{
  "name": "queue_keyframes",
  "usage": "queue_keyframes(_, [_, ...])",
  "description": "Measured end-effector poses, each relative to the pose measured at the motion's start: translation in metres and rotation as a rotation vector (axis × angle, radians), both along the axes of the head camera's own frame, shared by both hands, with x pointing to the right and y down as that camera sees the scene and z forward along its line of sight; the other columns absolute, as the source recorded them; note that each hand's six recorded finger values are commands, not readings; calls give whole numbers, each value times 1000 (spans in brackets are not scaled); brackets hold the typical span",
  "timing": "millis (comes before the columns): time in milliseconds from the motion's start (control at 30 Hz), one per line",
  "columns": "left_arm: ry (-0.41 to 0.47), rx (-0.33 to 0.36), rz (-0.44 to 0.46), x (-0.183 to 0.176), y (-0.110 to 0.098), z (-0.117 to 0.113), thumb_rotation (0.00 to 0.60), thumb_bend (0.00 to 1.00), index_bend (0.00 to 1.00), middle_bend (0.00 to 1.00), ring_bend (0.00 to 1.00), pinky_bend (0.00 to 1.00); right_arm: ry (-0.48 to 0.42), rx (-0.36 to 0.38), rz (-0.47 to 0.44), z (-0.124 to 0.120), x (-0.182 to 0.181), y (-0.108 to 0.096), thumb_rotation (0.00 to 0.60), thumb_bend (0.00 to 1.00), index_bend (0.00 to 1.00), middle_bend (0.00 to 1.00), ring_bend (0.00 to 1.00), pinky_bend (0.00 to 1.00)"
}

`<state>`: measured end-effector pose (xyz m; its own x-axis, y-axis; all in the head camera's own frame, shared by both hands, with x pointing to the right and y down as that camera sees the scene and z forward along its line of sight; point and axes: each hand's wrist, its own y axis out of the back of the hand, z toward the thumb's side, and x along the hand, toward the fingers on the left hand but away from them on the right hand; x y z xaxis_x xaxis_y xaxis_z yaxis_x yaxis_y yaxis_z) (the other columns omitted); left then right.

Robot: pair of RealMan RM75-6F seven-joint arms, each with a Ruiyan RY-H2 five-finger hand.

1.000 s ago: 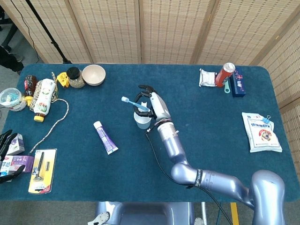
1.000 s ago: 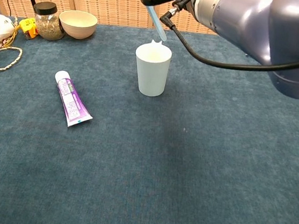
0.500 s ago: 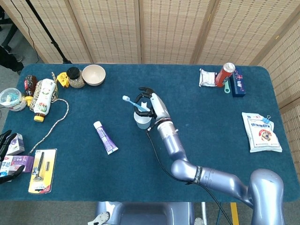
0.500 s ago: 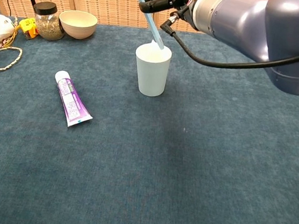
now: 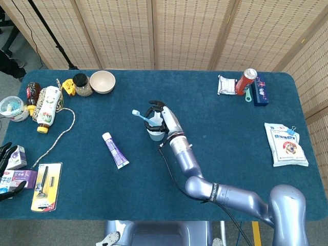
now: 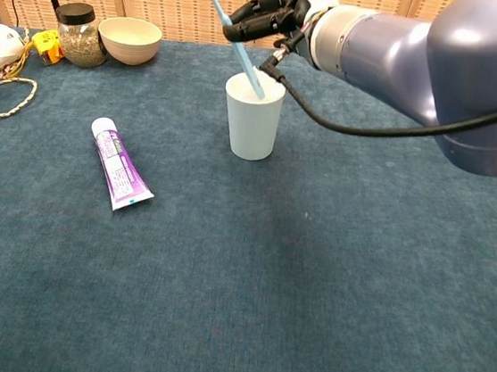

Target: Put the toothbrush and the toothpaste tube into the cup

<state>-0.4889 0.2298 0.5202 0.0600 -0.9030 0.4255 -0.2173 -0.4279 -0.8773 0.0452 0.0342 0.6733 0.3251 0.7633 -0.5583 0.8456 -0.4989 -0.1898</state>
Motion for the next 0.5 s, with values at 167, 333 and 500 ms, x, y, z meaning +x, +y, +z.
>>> queue_keyframes(167, [-1,0,0,0,0,0,600,225,0,0,0,0,-11,10,-47,5,0,7,600,527,344,42,0,0])
queue_keyframes(333, [0,0,4,1,0,0,600,225,0,0,0,0,-14,38,-82,8,4,12,600,530,248,15,0,0])
queue_keyframes(500, [0,0,5,1,1,0,600,225,0,0,0,0,-5,55,-87,7,12,11,600,530,237,12,0,0])
